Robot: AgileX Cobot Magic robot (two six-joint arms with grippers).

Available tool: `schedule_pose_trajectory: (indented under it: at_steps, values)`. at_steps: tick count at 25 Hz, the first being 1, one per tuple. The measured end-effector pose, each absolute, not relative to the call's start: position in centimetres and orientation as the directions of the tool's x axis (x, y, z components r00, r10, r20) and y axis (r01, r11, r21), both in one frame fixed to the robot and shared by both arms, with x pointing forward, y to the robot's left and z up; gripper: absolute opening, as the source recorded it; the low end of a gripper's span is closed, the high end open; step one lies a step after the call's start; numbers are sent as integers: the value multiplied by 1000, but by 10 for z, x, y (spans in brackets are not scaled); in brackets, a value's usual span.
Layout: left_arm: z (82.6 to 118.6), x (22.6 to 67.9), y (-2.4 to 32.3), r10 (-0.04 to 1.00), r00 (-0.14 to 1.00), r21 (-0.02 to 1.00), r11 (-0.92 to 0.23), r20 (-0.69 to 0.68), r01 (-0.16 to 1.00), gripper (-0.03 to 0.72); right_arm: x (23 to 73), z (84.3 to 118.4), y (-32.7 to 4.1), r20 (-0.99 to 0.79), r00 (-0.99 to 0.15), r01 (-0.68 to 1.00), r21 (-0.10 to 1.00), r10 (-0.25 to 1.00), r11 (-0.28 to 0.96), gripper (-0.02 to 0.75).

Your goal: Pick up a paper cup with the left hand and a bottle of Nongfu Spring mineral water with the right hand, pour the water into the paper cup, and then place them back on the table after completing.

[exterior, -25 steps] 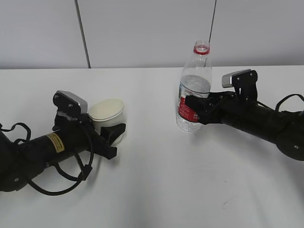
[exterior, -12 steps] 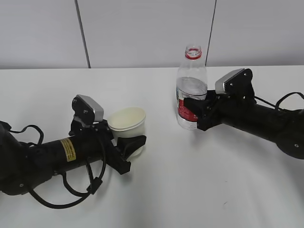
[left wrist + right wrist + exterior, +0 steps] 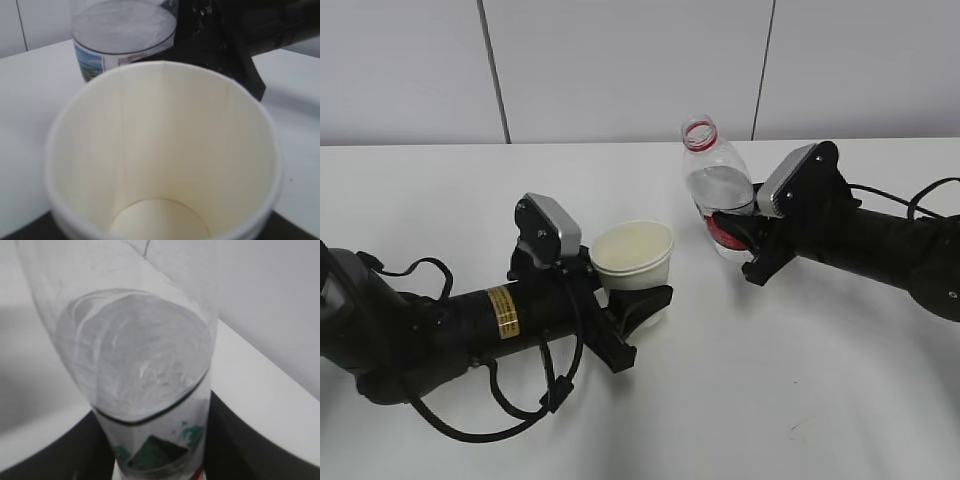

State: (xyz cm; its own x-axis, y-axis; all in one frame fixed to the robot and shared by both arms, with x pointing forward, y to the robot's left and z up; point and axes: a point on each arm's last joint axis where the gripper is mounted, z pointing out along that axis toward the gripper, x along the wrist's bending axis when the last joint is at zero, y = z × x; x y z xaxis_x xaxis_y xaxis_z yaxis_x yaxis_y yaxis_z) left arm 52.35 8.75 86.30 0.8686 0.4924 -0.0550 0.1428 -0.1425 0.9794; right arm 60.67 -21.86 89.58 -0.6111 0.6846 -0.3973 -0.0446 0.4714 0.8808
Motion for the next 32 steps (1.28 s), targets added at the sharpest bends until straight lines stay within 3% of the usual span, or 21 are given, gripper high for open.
schedule_pose_trajectory:
  at_steps: [12,32]
  values:
    - [864,522,83,482,875,981,-141,-52,136,377,607,895,-220,-676,-556,-240,688,485,684,341]
    - [856,521,83,472,879,976,-157,-59,150,377,613,904,-225,-882,-348,-376,441,317,815,339]
